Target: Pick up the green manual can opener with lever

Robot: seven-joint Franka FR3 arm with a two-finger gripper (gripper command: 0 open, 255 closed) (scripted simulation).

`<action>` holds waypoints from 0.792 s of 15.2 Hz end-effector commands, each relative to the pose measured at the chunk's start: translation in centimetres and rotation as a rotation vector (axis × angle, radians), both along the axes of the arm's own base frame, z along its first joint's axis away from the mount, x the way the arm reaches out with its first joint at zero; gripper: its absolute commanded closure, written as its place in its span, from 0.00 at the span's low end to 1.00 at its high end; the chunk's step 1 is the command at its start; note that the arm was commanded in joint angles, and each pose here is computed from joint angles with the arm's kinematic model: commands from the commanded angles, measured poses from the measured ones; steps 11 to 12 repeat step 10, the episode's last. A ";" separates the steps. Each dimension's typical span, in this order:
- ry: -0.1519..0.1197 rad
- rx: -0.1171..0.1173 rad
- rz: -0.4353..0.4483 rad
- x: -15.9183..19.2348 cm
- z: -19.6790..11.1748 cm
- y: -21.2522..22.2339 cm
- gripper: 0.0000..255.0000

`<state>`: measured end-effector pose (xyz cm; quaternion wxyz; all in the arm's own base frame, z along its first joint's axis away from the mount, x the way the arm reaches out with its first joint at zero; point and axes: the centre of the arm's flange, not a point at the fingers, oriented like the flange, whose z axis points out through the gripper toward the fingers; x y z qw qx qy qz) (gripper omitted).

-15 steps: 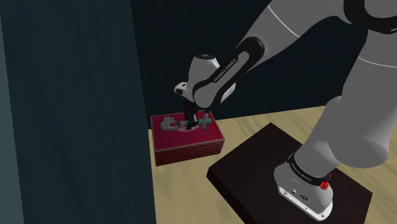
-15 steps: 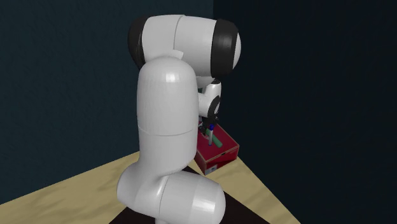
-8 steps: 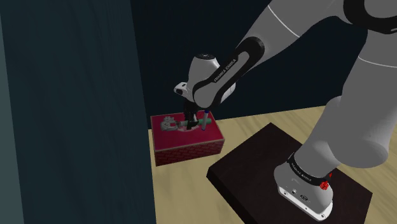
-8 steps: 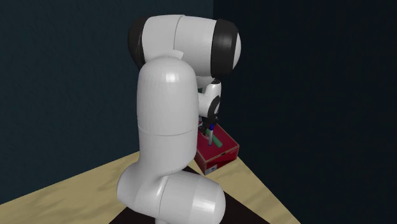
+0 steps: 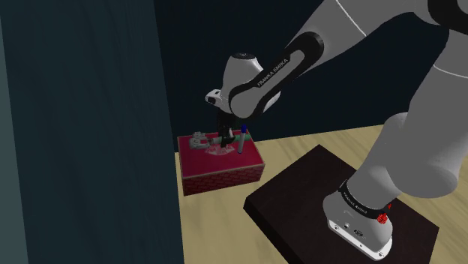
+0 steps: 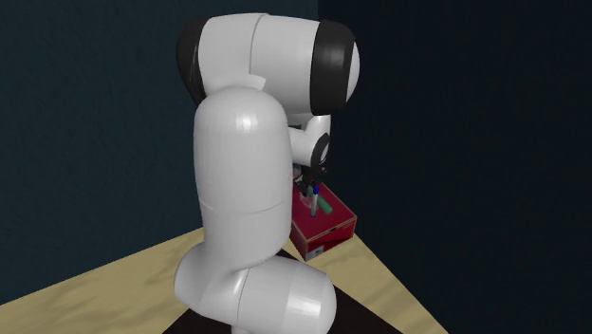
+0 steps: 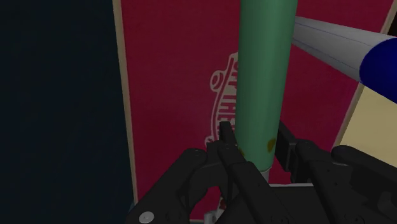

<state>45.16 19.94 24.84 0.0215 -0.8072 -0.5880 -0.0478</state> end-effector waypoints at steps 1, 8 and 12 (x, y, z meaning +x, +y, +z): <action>0.000 0.000 0.000 0.0 1.1 0.0 1.00; 0.000 0.000 0.000 0.0 4.8 0.0 1.00; 0.000 0.000 0.000 0.0 4.9 0.0 1.00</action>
